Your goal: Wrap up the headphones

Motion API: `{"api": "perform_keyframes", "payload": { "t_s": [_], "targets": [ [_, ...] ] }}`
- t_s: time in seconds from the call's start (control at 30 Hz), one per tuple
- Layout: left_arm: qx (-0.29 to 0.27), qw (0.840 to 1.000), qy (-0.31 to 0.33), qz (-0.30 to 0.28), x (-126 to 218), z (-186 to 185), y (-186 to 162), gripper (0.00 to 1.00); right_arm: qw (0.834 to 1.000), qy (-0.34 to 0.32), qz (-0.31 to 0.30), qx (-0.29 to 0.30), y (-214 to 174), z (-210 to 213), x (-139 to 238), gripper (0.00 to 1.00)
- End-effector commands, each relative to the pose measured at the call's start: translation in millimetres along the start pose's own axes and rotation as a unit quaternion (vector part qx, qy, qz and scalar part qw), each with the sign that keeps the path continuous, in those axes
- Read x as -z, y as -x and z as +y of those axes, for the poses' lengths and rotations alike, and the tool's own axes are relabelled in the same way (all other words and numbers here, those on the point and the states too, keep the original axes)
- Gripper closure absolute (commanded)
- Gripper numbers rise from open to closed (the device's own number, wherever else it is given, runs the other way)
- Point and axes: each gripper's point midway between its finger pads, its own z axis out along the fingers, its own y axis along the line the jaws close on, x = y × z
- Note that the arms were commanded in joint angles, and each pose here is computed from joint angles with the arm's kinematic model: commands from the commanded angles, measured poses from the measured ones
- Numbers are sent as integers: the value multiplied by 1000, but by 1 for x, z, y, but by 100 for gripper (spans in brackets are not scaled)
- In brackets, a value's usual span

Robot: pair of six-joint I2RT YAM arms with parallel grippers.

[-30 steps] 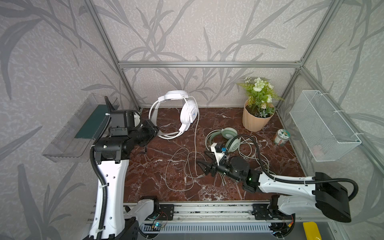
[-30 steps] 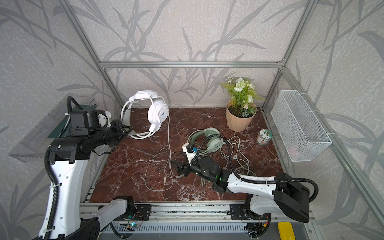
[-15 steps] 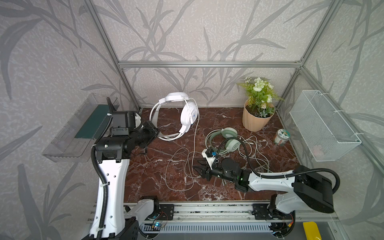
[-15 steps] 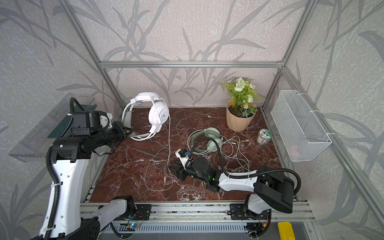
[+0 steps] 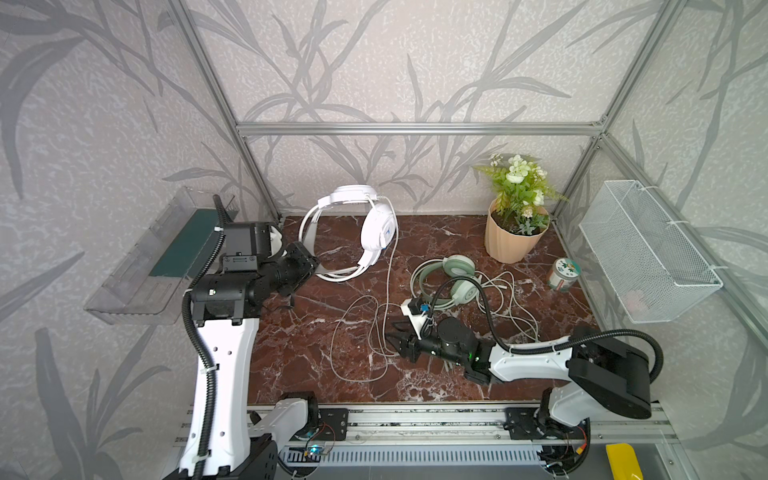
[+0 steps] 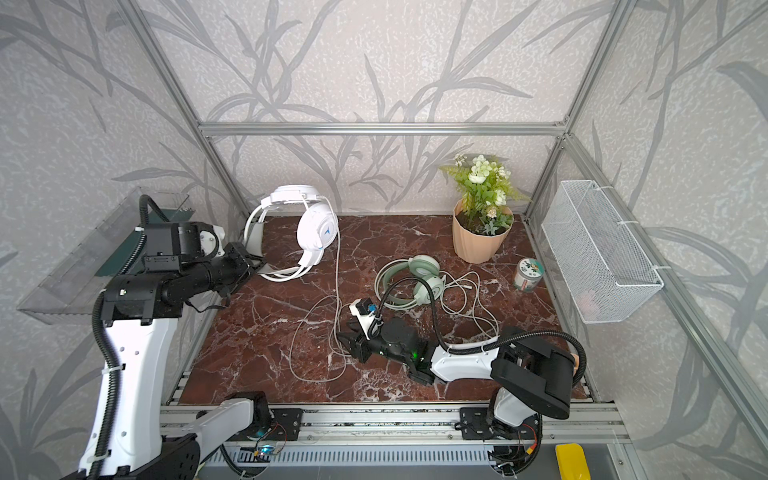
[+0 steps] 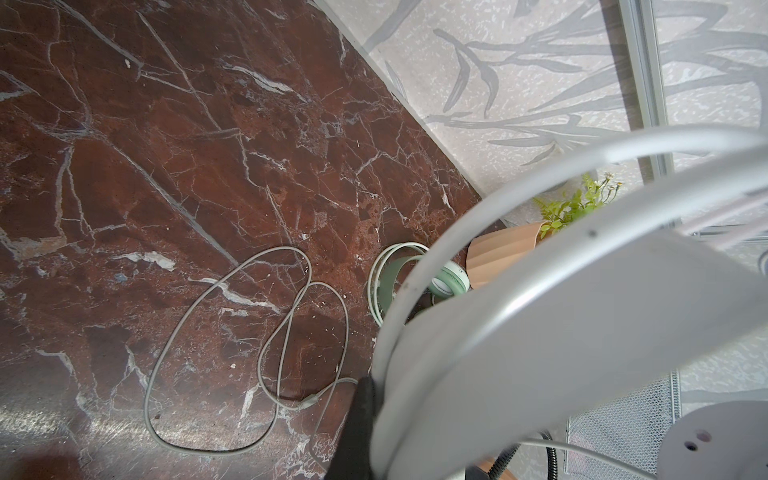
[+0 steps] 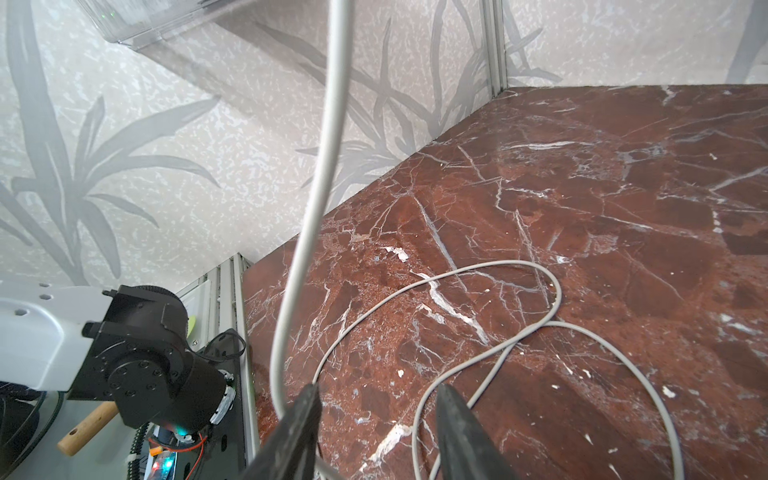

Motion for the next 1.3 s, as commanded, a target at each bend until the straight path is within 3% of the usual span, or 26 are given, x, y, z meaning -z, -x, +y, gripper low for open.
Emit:
{"api": "perform_keyframes", "payload": {
  "t_s": [0.0,0.1,0.23,0.47,0.77,0.83,1.0,1.27],
  "targets": [
    [-16,1000,-14,-11,5,-7,3,100,999,-15,-43,7,24,1,15,53],
    [-17,1000,-11,-11,4,-5,2,100,998,-31,-45,18,30,-2,33,53],
    [-15,1000,-14,-7,1,-6,3,100,999,-18,5,28,24,6,39,50],
    [-14,1000,-17,-7,2,-9,4,100,999,35,23,4,14,27,22,40],
    [-14,1000,-11,-5,0,-5,2,100,998,49,41,10,-1,43,-8,40],
    [-13,1000,-11,-5,-1,-4,2,100,998,34,43,11,-7,36,-14,43],
    [-16,1000,-12,-5,0,-4,1,100,1000,1,4,18,-8,19,-20,63],
    [-18,1000,-7,-4,-3,-1,0,100,999,-14,24,29,-10,15,-19,92]
  ]
}}
